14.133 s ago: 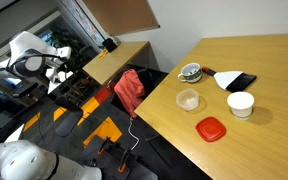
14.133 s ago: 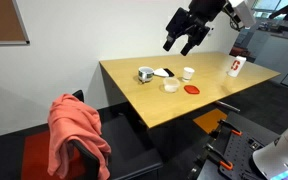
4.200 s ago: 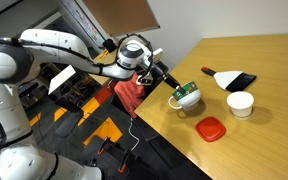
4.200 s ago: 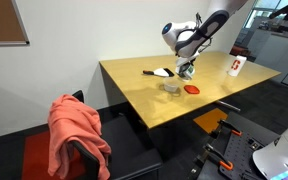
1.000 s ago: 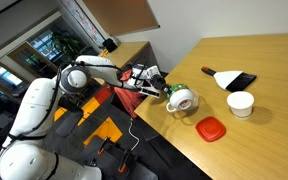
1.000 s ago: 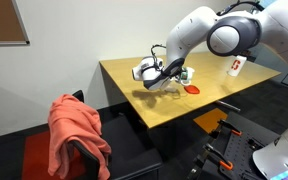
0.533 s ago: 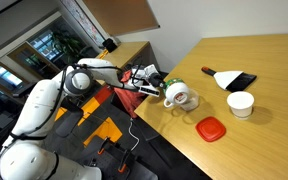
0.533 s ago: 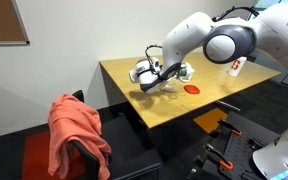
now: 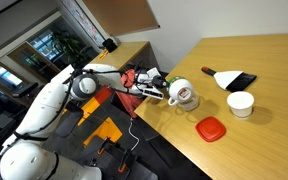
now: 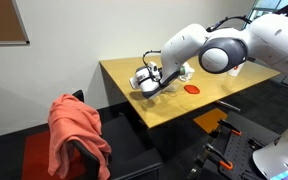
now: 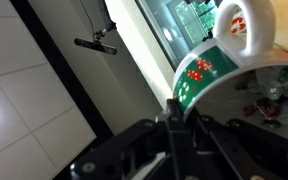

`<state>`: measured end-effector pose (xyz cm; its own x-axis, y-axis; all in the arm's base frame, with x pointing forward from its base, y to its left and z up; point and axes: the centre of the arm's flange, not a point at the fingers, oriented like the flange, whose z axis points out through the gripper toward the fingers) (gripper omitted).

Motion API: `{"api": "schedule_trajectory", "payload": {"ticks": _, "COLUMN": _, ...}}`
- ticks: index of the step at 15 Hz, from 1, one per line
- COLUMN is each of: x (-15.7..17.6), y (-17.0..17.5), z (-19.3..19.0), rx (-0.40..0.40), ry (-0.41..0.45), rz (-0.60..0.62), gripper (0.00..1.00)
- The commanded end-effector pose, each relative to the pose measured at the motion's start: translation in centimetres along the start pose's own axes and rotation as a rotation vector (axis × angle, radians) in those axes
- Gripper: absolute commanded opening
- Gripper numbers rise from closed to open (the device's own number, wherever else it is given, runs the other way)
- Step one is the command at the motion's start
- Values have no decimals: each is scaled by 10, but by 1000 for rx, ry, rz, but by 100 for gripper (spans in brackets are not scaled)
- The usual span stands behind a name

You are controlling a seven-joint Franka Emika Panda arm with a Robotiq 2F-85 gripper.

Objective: Pour contents from the cup into the clear bowl then put the orange lid on the clear bowl

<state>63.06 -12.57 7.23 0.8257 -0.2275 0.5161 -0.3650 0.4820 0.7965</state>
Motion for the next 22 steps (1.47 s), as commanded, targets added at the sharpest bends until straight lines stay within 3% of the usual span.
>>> {"api": "schedule_trajectory", "payload": {"ticks": 1, "x": 9, "y": -5, "z": 3, "rx": -83, "ry": 46, "rz": -8, "gripper": 3}}
{"api": "schedule_trajectory", "payload": {"ticks": 17, "x": 4, "y": -12, "z": 5, "rx": -227, "ry": 123, "rz": 27, "gripper": 3}}
{"api": "schedule_trajectory", "payload": {"ticks": 20, "x": 6, "y": -13, "z": 6, "rx": -216, "ry": 125, "rz": 15, "gripper": 3}}
{"api": "schedule_trajectory", "payload": {"ticks": 22, "x": 9, "y": -7, "z": 11, "rx": -164, "ry": 104, "rz": -2, "gripper": 3}}
